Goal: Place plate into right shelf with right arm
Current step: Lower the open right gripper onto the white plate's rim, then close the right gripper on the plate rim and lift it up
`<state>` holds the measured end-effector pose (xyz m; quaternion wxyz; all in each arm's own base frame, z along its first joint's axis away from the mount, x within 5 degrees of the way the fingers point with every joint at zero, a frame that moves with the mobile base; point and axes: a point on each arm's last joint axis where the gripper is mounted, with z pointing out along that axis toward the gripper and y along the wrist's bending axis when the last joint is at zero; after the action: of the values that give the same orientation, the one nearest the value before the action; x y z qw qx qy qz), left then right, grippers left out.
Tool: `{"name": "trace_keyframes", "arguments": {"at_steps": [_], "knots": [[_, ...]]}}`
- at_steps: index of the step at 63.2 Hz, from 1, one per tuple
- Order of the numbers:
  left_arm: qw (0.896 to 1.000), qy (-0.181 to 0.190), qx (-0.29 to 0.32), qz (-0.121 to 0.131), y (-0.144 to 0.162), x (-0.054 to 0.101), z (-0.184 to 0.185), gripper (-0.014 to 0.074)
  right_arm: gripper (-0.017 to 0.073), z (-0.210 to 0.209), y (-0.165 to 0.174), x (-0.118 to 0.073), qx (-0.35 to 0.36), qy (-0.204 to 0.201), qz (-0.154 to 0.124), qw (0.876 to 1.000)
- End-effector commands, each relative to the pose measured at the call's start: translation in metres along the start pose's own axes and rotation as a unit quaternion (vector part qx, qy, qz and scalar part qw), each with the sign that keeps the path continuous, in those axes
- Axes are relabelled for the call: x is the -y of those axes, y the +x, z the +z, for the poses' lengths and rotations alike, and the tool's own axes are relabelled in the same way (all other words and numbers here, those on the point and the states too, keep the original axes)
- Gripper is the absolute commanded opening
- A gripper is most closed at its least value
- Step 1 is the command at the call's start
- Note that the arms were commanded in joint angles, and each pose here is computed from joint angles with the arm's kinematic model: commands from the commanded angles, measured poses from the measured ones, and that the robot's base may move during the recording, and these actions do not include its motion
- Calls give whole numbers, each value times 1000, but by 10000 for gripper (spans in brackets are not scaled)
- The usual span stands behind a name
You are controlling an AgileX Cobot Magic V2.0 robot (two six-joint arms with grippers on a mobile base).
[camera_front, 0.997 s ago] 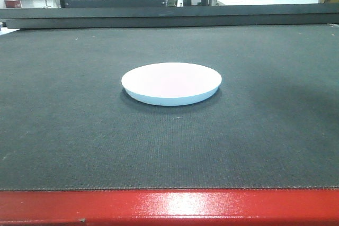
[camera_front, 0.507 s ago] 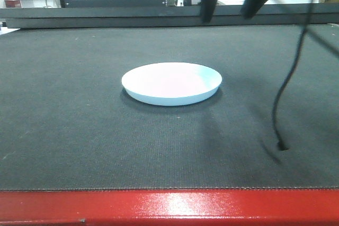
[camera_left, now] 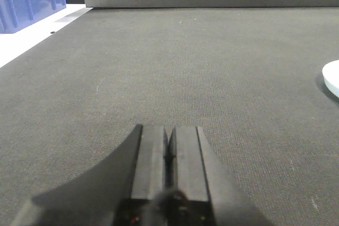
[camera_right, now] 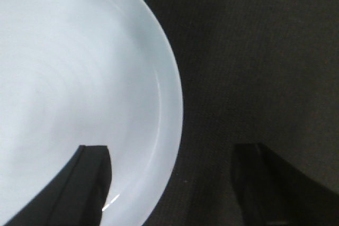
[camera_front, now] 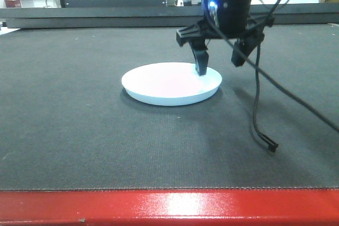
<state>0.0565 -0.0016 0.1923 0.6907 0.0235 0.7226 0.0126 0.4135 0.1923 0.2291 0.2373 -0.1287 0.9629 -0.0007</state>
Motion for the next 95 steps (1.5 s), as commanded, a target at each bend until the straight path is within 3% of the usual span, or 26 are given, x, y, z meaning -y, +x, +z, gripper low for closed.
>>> {"name": "trace_keyframes", "arguments": {"at_steps": [1,13,41,52,65,79,95], "knots": [[999,-9,43,-3,-5,-2,-1,-47,483,-29,-18,7,68,-2,3,998],[999,-9,43,-3,-5,-2,-1,-47,316,-25,-21,9,81,-10,10,997],[999,-9,43,-3,-5,-2,-1,-47,279,-6,-20,8,72,-20,21,997],[999,-9,43,-3,-5,-2,-1,-47,34,-5,-20,7,73,-21,20,997],[999,-9,43,-3,-5,-2,-1,-47,54,-17,-22,8,84,-22,22,996],[999,-9,43,-3,-5,-2,-1,-47,54,-77,-23,21,129,-17,23,991],[999,-9,43,-3,-5,-2,-1,-47,54,-135,13,43,183,-14,25,983]]}}
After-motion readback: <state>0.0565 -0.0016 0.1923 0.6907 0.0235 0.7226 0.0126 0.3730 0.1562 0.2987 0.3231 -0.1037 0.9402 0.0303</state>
